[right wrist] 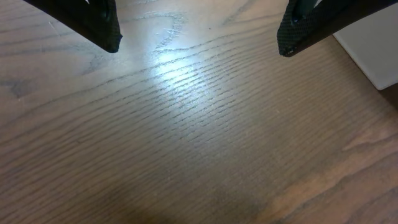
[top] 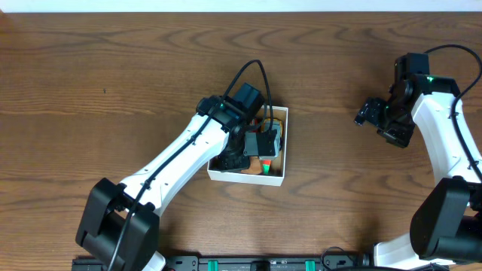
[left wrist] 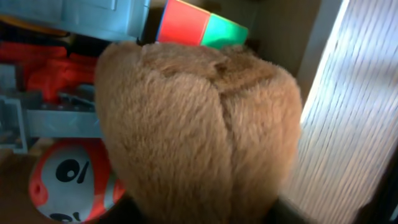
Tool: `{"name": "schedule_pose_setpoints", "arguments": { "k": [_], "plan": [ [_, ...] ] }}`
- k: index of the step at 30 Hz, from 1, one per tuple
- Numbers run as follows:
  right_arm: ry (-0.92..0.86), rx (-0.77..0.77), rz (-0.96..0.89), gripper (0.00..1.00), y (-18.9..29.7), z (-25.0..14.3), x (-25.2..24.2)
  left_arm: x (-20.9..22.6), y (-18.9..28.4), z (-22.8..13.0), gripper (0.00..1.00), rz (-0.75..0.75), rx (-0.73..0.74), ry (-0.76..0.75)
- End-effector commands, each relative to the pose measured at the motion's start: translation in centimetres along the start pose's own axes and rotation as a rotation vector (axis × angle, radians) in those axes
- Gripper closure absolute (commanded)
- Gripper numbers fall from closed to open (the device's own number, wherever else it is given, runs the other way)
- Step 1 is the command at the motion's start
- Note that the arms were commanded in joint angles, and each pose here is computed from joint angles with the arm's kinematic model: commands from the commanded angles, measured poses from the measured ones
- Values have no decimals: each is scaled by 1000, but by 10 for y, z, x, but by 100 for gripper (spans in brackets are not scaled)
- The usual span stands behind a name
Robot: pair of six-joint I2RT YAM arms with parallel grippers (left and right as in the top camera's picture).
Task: Pack container
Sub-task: 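Lift the plush toy and carry it into the box, then press the plush toy down into the box's lower left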
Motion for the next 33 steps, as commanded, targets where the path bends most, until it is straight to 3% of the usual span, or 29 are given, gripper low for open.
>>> {"name": "schedule_pose_setpoints", "arguments": {
  "k": [1, 5, 12, 13, 19, 30, 31, 32, 33],
  "plan": [
    [15, 7, 4, 16, -1, 0, -1, -2, -4, -2, 35, -17, 12, 6],
    [22, 8, 2, 16, -1, -1, -1, -3, -1, -1, 19, -10, 5, 4],
    [29, 6, -4, 16, -1, 0, -2, -7, 26, 0, 14, 58, -56, -7],
    [29, 6, -4, 16, -1, 0, -2, -8, 31, 0, 9, 72, -69, -10],
    [29, 6, -4, 16, -1, 0, -2, -16, 62, -2, 0, 149, -141, -1],
    [29, 6, -4, 16, -1, 0, -2, -17, 65, 0, 1, 135, -183, 187],
    [29, 6, -4, 16, -1, 0, -2, -18, 63, 2, 5, 115, -191, 207],
    [29, 6, -4, 16, -1, 0, -2, -19, 62, 3, 21, 99, -198, 225],
    [29, 7, -4, 16, -1, -1, -2, -20, 61, 4, 30, 83, -206, 251]
  ]
}}
Point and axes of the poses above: each gripper's point midway between its finger pads, its own y axis back along the fingers, its own x axis along the line the jaws close on, z = x × y, the point moved 6 cm from there along y, back along the fingers, and after that the axes turned 1 degree about y, right-handed, at the moved point
